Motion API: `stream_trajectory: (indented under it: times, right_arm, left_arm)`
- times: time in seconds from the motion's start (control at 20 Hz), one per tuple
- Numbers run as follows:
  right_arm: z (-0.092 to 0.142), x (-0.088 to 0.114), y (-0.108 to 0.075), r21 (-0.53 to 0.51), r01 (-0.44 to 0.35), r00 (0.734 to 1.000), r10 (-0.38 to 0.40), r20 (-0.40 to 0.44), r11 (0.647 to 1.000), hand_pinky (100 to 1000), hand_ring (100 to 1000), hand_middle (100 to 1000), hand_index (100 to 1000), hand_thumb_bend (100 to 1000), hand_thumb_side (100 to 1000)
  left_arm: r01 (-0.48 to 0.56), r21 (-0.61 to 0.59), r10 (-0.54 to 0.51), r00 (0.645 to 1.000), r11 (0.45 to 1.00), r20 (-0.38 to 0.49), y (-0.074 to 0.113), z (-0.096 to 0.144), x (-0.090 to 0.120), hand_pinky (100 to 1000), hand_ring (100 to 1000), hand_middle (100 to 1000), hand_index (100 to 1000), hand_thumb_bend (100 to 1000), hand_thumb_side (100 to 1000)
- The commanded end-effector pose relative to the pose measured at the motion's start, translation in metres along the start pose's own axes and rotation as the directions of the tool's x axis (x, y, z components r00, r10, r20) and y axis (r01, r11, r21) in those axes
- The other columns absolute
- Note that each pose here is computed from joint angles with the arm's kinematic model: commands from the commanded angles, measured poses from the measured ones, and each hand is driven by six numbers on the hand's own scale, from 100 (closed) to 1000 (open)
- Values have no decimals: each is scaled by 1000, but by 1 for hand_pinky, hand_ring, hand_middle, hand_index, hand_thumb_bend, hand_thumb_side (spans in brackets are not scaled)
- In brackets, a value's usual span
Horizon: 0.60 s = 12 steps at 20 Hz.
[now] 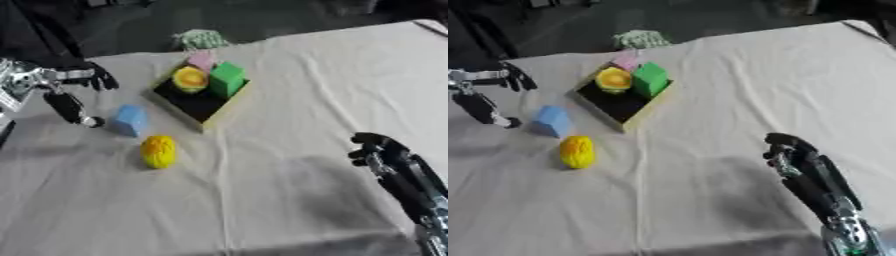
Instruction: Pick up objects on the table and place them in the box.
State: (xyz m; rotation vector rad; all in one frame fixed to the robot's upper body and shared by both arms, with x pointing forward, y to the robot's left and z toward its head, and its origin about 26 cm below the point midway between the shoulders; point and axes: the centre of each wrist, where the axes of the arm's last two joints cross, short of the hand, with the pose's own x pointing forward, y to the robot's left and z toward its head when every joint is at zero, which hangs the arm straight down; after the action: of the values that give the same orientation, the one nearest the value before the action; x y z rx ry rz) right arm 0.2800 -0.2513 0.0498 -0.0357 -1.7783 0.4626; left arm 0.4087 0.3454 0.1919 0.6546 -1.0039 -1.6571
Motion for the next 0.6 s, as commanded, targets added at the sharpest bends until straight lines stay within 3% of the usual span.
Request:
stream_trajectory:
  times: [0.05,0.6]
  right_arm:
    - [-1,3,-5,-4,-18,1000,18,12,1000,693,694,762,809,100,620]
    - [0,2,-4,-2,-10,1000,10,7,1000,693,694,761,809,100,627]
  left_arm:
    - [5,8,-5,999,1000,-42,6,6,-10,818,802,798,895,439,173]
    - [17,60,-13,998,998,-64,-11,-20,-13,840,838,841,927,448,167]
